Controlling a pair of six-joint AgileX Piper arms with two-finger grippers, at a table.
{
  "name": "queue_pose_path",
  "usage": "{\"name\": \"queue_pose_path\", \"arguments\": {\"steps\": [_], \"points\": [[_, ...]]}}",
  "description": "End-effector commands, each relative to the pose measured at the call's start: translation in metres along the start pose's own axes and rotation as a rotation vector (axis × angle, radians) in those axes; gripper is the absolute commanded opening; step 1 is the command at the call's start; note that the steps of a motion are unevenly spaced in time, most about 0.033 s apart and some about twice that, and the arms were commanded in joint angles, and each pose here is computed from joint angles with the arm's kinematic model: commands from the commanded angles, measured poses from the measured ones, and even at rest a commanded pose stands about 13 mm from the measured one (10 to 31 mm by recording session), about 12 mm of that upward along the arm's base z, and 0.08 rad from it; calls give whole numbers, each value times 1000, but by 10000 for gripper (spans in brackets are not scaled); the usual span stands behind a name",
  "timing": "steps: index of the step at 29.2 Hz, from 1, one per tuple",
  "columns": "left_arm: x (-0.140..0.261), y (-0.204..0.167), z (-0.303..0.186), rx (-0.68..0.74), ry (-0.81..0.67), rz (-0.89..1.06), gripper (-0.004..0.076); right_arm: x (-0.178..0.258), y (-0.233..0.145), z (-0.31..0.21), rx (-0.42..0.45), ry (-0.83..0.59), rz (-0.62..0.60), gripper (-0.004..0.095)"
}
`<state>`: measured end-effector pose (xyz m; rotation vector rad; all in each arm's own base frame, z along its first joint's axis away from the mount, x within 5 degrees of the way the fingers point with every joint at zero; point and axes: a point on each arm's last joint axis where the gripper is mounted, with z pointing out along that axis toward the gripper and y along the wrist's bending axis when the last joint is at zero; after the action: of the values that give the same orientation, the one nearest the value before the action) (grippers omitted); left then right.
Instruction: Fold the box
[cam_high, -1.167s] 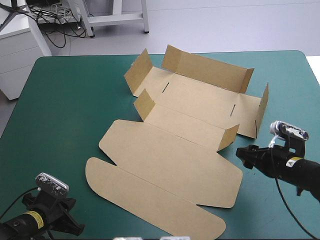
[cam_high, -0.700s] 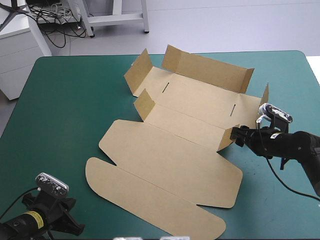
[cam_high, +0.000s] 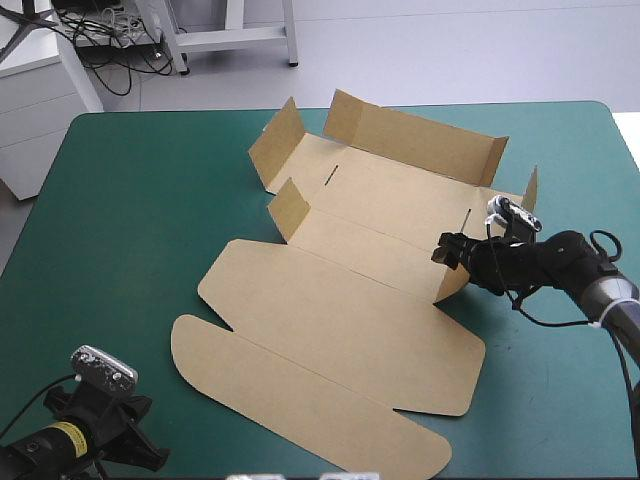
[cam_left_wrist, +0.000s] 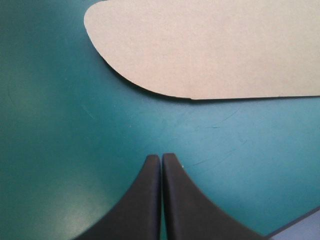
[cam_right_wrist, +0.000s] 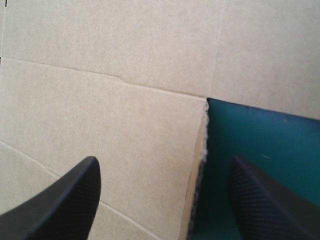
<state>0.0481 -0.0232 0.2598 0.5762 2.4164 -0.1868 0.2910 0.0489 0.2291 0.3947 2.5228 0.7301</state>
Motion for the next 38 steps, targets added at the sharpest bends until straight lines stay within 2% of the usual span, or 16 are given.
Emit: {"name": "queue_pose_path", "arguments": {"steps": [1,3,7,8,10,14,18,21,25,30,34,38], "points": [[-9,0,-5,0,-58,-4,-10,-14,13,-6,-46,-52,-15,544],[-9,0,-5,0,-58,-4,-10,-15,13,-5,-44,-53,-14,398],[-9,0,-5,0,-58,-4,-10,-16,13,-5,-44,-57,-36,6],[-9,0,-5,0,-58,-4,-10,-16,13,-5,-44,-57,-45,-15],[-9,0,-5,0,-58,-4,-10,-16,13,-5,-43,-58,-61,-5],[-9,0,-5,0,-58,-4,-10,-17,13,-5,-35,-73,-169,-5],[-10,0,-5,-4,-62,-2,-10,-22,16,-7,-39,-94,-205,-5],[-16,1,-12,-6,-108,0,-10,-30,29,-15,-80,-87,-368,-5],[-37,3,-39,-22,-255,6,-10,-48,53,-35,-119,-101,-518,-5],[-60,5,-84,-41,-436,9,-10,-74,82,-71,-81,-140,-759,-5],[-67,5,-106,-24,-511,-2,-10,-93,103,-103,-27,-215,-954,-20],[-67,5,-108,-20,-512,-4,-10,-105,126,-124,-70,-250,-1143,-20]]}}
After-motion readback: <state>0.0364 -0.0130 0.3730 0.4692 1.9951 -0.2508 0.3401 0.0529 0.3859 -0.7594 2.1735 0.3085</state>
